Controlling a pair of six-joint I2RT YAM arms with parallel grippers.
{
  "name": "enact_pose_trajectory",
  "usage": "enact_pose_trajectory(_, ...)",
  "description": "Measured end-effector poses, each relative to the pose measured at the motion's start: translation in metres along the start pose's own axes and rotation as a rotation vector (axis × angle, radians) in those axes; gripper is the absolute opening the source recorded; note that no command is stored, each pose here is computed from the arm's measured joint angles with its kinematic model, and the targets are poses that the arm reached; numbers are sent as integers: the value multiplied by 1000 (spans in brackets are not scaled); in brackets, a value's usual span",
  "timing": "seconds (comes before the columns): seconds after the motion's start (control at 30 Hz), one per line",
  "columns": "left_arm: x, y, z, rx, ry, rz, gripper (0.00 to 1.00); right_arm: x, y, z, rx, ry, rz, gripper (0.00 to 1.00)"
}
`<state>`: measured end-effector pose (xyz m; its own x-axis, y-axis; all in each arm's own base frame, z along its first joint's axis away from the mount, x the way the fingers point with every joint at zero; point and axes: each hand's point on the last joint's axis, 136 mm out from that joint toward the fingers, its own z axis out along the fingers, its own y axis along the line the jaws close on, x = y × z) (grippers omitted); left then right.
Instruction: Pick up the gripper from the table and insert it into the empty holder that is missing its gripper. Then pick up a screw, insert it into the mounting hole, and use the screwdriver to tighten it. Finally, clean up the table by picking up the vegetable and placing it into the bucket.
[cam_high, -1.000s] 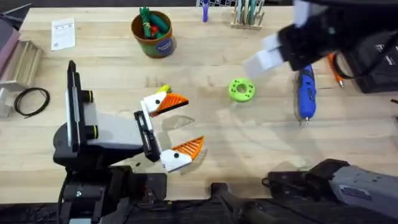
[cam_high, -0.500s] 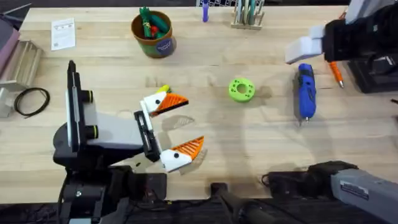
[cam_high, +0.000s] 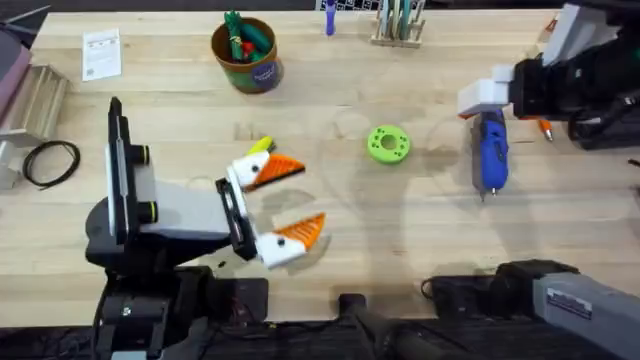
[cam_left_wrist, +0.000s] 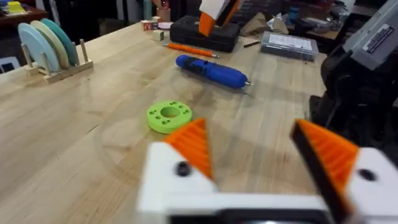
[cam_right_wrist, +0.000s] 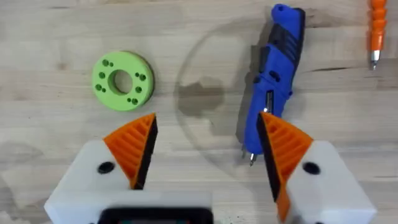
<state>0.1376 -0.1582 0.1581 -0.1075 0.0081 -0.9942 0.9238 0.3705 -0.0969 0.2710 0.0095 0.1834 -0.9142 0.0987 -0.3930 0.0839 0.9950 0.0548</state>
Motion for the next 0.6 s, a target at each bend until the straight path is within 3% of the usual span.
enact_pose_trajectory(0.17,0,0,0,-1,0,4,48,-1,-7,0,10,-1,30,931)
enact_pose_trajectory(0.23,0,0,0,-1,0,6,8,-1,-10,0,14,-2,40,931)
enact_pose_trajectory(0.6,0,0,0,-1,0,5,6,7,-41,17,59,10,151,934)
